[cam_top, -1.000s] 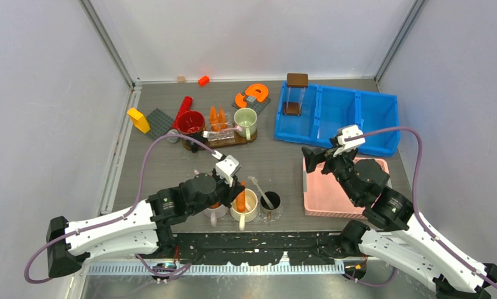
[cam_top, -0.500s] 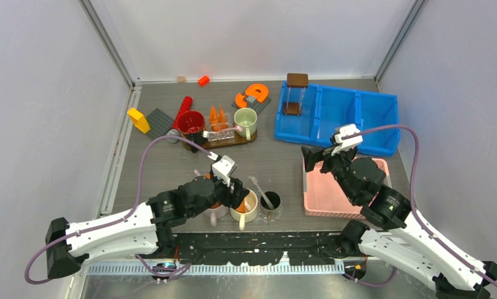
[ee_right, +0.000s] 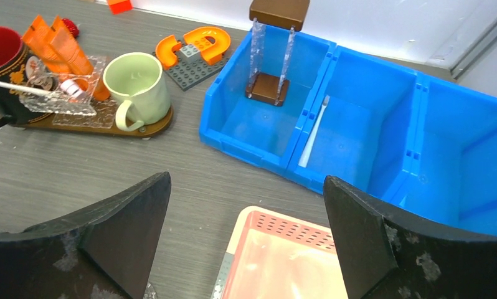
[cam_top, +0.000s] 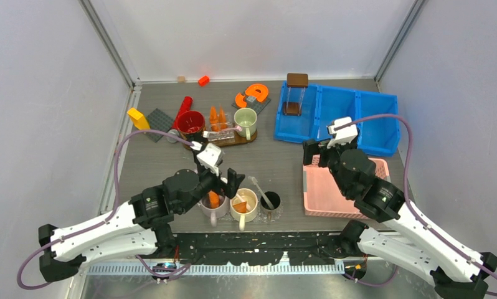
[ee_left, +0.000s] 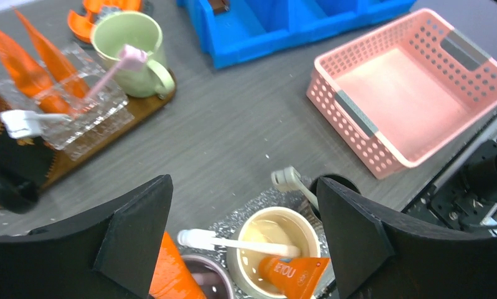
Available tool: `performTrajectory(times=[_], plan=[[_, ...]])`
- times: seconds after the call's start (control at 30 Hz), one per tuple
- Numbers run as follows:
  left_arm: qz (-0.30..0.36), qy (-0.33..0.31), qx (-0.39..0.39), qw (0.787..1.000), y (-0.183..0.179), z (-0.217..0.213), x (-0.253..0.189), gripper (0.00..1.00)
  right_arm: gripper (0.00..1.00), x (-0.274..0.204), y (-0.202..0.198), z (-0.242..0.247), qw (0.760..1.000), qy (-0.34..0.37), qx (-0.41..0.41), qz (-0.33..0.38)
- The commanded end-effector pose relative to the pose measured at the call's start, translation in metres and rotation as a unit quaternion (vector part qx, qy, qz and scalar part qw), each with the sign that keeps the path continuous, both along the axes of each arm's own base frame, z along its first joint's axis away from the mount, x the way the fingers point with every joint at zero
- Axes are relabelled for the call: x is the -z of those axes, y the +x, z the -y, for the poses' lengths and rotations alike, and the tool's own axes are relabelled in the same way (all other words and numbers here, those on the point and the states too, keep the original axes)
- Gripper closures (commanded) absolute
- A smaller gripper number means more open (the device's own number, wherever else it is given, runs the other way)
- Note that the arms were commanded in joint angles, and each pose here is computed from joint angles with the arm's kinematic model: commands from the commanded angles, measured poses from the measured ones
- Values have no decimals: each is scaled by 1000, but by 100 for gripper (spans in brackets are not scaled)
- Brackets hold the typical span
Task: Prepare toiletry sets of a toothbrush and toothpaste on the tray
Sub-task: Place the toothpaste in the cup, then pick up the toothpaste from the storage box.
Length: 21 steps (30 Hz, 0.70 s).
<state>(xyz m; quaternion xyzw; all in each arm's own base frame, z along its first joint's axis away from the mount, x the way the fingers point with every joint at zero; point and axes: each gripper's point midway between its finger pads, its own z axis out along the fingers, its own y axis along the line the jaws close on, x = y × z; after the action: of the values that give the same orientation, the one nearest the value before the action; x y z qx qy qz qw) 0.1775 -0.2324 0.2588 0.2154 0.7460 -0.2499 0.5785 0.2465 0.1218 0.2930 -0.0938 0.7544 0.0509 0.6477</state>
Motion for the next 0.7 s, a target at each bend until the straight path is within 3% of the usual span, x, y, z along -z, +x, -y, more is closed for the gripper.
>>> performTrajectory(times=[0.0,0.33,0.67], plan=[[45,17,-53,997,13,-26,-31,9,0,-20,9,10,999,5,51,7],[56,50,-152,985,48,-74,-53,5,0,-15,42,28,992,19,112,-44],[50,42,-251,966,79,-125,-72,5,1,6,89,108,961,77,246,-104]])
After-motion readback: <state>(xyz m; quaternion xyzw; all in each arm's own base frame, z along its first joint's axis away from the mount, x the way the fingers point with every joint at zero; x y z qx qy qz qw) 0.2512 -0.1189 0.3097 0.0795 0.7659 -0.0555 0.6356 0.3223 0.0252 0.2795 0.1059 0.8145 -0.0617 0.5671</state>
